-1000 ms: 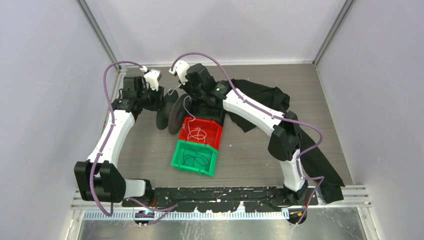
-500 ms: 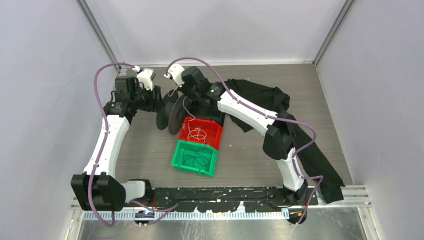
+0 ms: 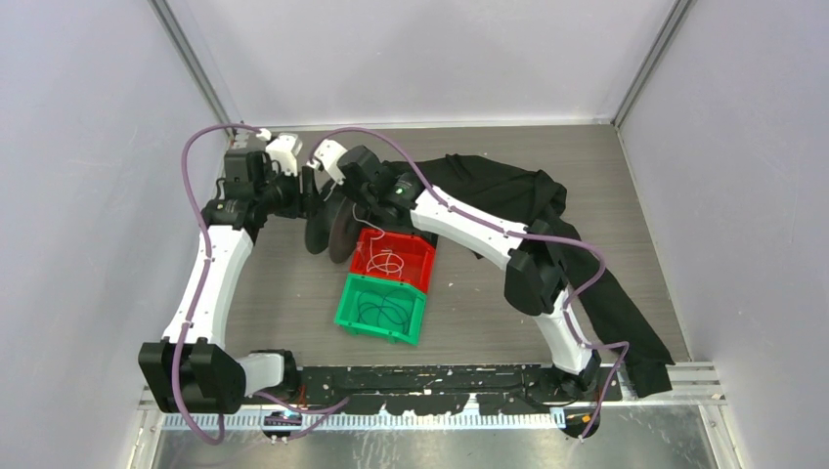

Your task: Wrap the cables

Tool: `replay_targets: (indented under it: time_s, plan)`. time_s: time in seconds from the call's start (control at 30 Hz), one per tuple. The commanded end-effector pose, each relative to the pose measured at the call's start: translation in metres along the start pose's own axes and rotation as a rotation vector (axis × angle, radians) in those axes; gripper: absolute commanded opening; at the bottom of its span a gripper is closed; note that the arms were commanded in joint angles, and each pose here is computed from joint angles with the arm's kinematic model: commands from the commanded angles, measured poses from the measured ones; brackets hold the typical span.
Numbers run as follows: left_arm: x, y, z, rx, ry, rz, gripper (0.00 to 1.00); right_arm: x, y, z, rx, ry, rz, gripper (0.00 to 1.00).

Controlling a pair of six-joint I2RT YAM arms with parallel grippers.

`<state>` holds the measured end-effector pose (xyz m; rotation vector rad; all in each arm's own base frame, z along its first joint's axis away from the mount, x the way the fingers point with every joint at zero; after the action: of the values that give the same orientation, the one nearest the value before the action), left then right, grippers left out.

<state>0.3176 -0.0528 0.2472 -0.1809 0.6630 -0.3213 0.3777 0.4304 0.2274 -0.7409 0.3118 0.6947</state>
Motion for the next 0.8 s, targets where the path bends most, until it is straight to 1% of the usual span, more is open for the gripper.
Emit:
replay_targets:
  time_s: [0.0, 0.13, 0.27, 0.33, 0.77]
  plan:
    - [-0.007, -0.004, 0.006, -0.022, -0.05, -0.009, 0.59, -0.004, -0.01, 0.021, 0.053, -0.065, -0.028, 0.0]
    - [0.0, -0.005, 0.003, -0.047, -0.072, -0.026, 0.59, -0.002, -0.002, 0.022, 0.074, -0.073, 0.009, 0.0]
    - [0.005, -0.005, 0.008, -0.06, -0.143, -0.037, 0.59, -0.003, 0.008, 0.027, 0.111, -0.091, 0.076, 0.0]
    - [0.006, -0.004, 0.007, -0.06, -0.16, -0.036, 0.59, -0.002, 0.01, 0.027, 0.121, -0.088, 0.093, 0.0]
    - [0.011, -0.001, 0.004, -0.058, -0.135, -0.026, 0.57, 0.005, 0.022, 0.022, 0.136, -0.069, 0.142, 0.0]
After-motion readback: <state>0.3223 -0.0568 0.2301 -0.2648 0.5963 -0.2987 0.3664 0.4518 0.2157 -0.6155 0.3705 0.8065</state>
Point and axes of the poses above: each gripper's point midway between its finger pads, its own x axis out along the fingers, its own y axis along the line the jaws close on, z = x × y, the point moved 3 cm from there along -x, back along the fingers, and after that the axes turned 7 degrees about -x, right-handed, at the moved point
